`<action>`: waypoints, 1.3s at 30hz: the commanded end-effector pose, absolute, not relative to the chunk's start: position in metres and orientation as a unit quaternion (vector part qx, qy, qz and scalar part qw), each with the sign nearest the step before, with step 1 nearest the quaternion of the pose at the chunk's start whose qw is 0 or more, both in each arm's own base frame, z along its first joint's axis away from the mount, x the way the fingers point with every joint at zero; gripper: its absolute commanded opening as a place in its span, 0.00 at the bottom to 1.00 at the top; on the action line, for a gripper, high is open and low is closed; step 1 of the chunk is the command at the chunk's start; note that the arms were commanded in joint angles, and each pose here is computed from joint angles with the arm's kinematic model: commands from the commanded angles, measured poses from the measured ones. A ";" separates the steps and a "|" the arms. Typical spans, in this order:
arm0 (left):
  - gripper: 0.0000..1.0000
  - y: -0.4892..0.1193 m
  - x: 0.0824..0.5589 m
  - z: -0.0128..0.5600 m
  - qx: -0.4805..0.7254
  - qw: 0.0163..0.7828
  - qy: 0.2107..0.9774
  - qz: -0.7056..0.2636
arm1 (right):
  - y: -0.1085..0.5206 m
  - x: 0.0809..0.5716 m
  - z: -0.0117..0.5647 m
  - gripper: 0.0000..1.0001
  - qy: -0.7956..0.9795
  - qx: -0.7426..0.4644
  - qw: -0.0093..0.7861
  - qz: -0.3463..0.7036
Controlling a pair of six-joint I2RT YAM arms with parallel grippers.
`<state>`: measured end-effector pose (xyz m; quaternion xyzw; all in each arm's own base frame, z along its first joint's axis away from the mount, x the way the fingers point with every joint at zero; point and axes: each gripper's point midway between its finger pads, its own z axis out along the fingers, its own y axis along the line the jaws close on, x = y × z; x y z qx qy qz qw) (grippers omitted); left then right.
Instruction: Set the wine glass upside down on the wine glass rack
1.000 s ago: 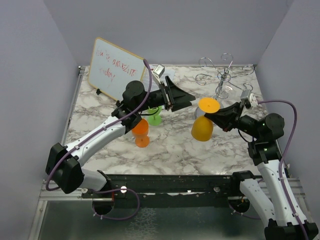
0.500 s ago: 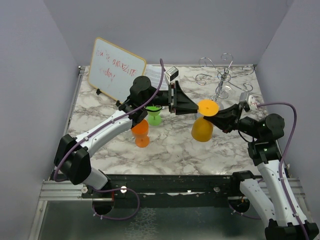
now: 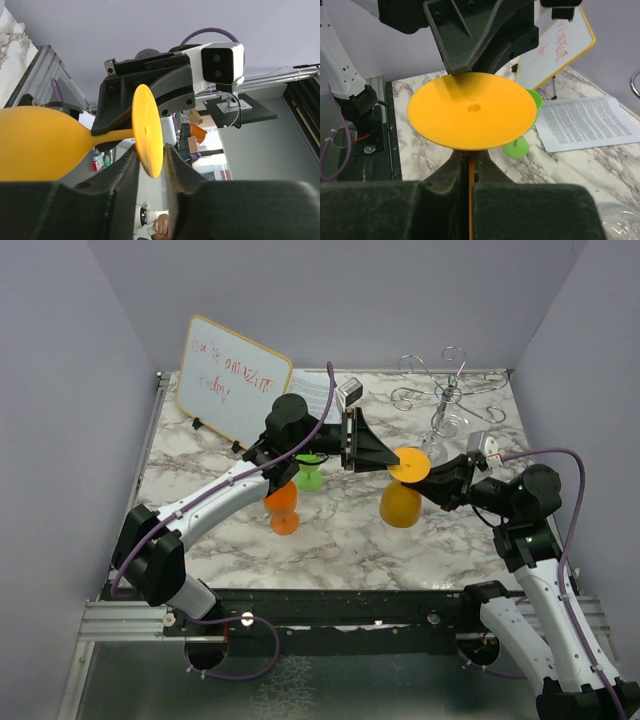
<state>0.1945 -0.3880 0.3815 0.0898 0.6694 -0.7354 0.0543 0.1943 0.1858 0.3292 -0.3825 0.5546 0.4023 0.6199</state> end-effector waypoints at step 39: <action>0.00 -0.330 0.378 0.371 -0.065 0.262 0.727 -0.631 | 0.138 0.146 0.464 0.68 0.511 -0.153 0.738 0.413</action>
